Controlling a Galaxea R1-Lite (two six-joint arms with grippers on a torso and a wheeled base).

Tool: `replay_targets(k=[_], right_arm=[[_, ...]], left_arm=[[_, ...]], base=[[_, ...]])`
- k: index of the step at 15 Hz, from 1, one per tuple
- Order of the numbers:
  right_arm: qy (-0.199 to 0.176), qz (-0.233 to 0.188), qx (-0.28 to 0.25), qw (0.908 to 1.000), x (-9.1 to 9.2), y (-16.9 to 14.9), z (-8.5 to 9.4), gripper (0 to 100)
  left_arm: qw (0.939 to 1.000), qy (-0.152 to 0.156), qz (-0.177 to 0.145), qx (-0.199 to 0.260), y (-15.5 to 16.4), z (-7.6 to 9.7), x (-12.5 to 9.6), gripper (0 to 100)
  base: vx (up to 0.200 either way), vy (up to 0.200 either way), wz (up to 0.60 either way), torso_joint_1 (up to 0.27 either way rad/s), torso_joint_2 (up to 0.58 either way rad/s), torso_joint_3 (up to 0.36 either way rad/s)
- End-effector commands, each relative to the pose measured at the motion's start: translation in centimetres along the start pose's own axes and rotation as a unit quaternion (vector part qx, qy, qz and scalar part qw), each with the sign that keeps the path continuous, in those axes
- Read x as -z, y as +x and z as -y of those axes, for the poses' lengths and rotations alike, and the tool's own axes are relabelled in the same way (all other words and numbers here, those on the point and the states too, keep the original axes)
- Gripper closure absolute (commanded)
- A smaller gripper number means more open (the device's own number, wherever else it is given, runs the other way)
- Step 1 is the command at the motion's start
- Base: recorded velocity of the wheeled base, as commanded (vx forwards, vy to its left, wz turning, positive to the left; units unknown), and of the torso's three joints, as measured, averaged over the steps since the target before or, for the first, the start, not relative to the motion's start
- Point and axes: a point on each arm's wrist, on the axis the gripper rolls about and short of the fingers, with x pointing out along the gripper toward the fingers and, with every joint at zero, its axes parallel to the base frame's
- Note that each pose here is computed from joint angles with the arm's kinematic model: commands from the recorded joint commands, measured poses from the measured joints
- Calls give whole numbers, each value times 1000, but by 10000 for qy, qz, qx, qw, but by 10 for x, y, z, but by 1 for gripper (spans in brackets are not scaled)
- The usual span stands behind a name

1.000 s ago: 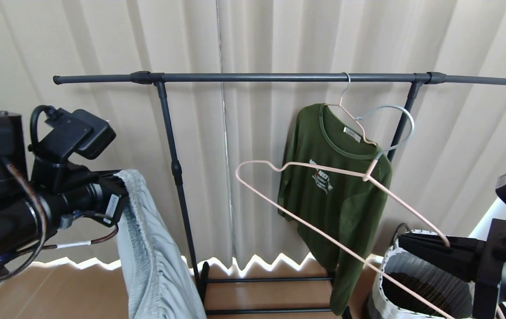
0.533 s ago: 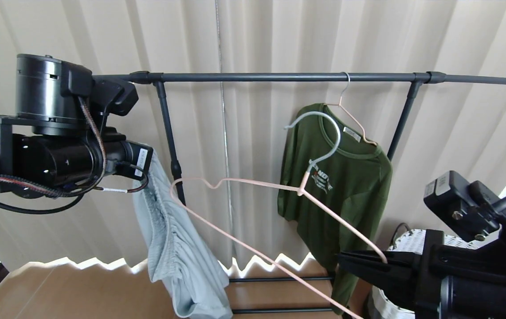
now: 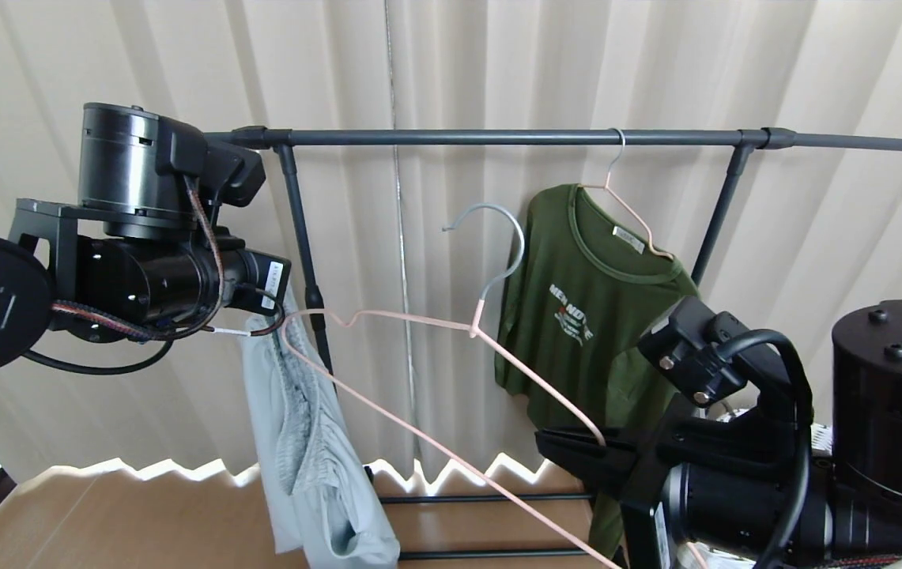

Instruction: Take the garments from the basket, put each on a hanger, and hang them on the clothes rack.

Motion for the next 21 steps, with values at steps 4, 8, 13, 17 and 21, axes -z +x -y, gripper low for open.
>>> replay_targets(k=[4, 8, 13, 17, 21], right_arm=[[49, 20, 43, 10000, -8, 17, -2, 100], [214, 83, 235, 9995, -13, 37, -5, 100], [371, 46, 109, 9992, -12, 40, -29, 100], [465, -59, 469, 9978, -12, 52, -20, 100], [623, -50, 638, 9960, -14, 64, -18, 100]], left_arm=[[9998, 146, -126, -81, -3, 10, 8, 100], [9996, 183, -131, -159, -6, 17, 10, 100], [9994, 39, -143, -313, -5, 17, 10, 100], [9991, 48, -108, -400, -11, 13, 8, 100], [9993, 37, 168, -327, -35, 12, 1, 100]], base=[[0, 0, 0, 0, 0, 0], [0, 0, 0, 0, 0, 0], [0, 0, 0, 0, 0, 0], [0, 0, 0, 0, 0, 0], [0, 0, 0, 0, 0, 0]])
